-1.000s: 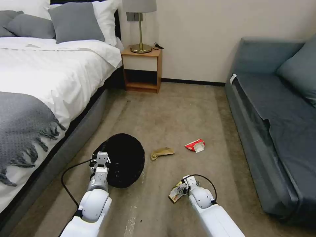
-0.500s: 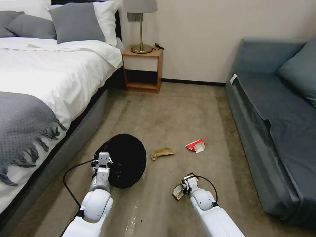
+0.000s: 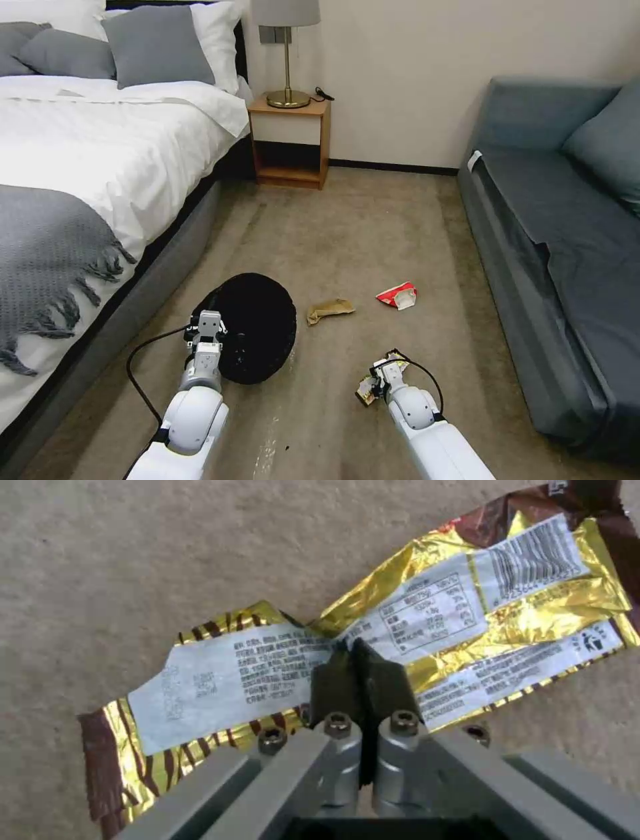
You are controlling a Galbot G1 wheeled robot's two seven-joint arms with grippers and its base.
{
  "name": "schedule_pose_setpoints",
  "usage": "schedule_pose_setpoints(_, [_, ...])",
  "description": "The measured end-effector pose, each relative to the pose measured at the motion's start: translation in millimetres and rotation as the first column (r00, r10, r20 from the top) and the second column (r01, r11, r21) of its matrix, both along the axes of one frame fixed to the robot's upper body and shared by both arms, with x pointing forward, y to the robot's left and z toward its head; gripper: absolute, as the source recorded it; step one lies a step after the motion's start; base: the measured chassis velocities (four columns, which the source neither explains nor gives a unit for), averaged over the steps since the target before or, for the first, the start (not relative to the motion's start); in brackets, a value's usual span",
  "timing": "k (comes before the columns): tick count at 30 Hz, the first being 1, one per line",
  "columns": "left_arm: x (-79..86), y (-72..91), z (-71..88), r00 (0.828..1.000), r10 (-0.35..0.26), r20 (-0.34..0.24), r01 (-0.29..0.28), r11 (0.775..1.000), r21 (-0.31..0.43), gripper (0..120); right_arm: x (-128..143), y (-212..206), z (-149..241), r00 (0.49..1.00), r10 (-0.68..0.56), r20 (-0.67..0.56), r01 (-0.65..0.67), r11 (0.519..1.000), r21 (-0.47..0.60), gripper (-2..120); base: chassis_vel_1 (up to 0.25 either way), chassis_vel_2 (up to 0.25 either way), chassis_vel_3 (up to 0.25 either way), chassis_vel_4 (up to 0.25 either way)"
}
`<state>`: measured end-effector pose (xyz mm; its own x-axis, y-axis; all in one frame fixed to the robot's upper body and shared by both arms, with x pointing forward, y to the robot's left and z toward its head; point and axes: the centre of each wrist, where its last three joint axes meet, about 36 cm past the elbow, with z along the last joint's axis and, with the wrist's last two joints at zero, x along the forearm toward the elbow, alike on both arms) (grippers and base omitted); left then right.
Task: Pick up the trash bin, then pick up the garbage on the floor and place it into the trash bin.
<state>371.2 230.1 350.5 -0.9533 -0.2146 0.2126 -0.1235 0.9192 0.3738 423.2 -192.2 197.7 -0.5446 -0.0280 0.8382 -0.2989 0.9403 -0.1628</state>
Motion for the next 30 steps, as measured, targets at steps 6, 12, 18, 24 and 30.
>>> schedule_pose_setpoints(6, [-0.3, 2.1, -0.1, 1.000, -0.001, 0.000, 0.001, 1.000, 0.004, 4, 1, -5, 6, 1.000, -0.011, 0.016, 0.011, 1.000, 0.007, 0, 0.000, 0.000, 0.000, 0.000])
schedule_pose_setpoints(12, [0.0, 4.5, -0.6, 1.000, -0.002, 0.000, 0.002, 1.000, 0.009, 4, -4, -5, 12, 1.000, -0.002, 0.026, 0.002, 1.000, 0.015, 0, 0.000, 0.000, 0.000, 0.000])
schedule_pose_setpoints(18, [0.1, 5.7, -2.7, 1.000, -0.003, -0.005, 0.003, 1.000, 0.012, 4, -7, -6, 15, 0.999, -0.005, 0.041, 0.004, 1.000, 0.024, 0, 0.000, 0.000, 0.000, 0.000])
schedule_pose_setpoints(24, [1.0, 6.6, -2.2, 1.000, -0.005, -0.003, 0.005, 1.000, 0.015, 4, -11, -4, 23, 0.997, -0.033, 0.064, 0.031, 0.999, 0.033, 0, 0.000, 0.000, 0.000, 0.000])
schedule_pose_setpoints(30, [0.7, 7.9, -1.6, 1.000, -0.006, -0.003, 0.006, 1.000, 0.018, 4, -3, -7, 49, 0.977, -0.211, -0.040, 0.215, 0.959, 0.185, 11, 0.000, 0.000, 0.000, 0.000])
